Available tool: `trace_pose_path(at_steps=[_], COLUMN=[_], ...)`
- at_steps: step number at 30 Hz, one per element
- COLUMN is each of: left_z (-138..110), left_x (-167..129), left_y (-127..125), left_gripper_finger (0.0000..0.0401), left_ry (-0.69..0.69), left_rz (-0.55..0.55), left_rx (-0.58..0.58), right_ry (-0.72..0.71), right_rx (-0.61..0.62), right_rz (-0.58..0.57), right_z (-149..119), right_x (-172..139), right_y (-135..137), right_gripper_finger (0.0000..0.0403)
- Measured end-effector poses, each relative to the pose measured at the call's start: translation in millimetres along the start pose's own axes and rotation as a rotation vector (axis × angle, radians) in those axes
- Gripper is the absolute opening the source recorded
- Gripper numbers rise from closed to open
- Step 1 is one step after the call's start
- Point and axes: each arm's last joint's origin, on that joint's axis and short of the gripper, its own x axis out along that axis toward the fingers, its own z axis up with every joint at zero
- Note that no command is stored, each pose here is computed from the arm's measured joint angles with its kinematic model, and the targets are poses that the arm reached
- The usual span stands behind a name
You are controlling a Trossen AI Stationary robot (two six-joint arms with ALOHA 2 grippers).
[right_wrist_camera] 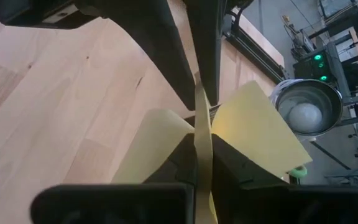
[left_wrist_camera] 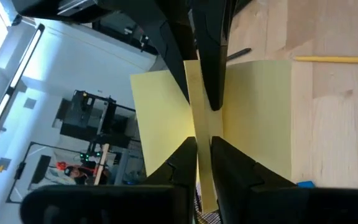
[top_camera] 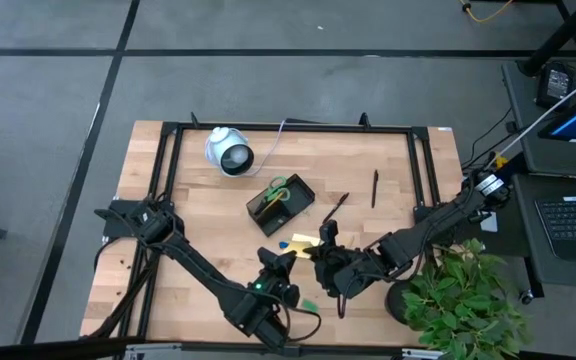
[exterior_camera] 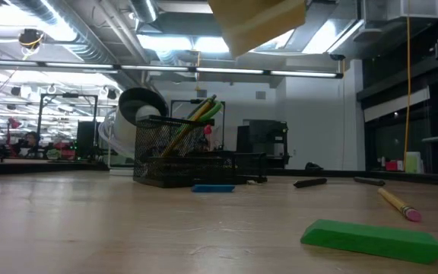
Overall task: Pick and place office supplies into organizer
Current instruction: Put the yellow sticky note pad into the black desk organizer
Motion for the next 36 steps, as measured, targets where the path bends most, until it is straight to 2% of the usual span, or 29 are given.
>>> trace_pose_path(at_steps=[7, 13, 18, 23, 31, 36], left_z=[-5, -11, -18, -19, -21, -22], left_x=[-7, -22, -34, -45, -64, -73], left_y=[3, 36, 55, 59, 65, 79], left_gripper_finger=[0.0054, 0.0051, 0.0053, 0.0052, 0.0038, 0.0029], left_ry=[-0.004, -0.007, -0.013, -0.039, -0.085, -0.105], left_rz=[0.009, 0.01, 0.006, -0.004, -0.028, -0.042], left_rx=[0.035, -0.035, -0.107, -0.118, -0.154, -0.204], right_ry=[-0.003, 0.009, -0.019, -0.018, 0.065, 0.114], right_rx=[-0.02, -0.022, -0.03, -0.05, -0.022, 0.007], right_rz=[-0.019, -0.024, 0.019, -0.018, 0.009, -0.018], right_z=[1, -1, -2, -5, -24, -35], right_x=[0, 3, 0, -1, 16, 25], right_y=[-1, -9, -27, -48, -85, -101], right_gripper_finger=[0.0022, 0.0022, 0.0022, 0.0022, 0.0022, 0.0022])
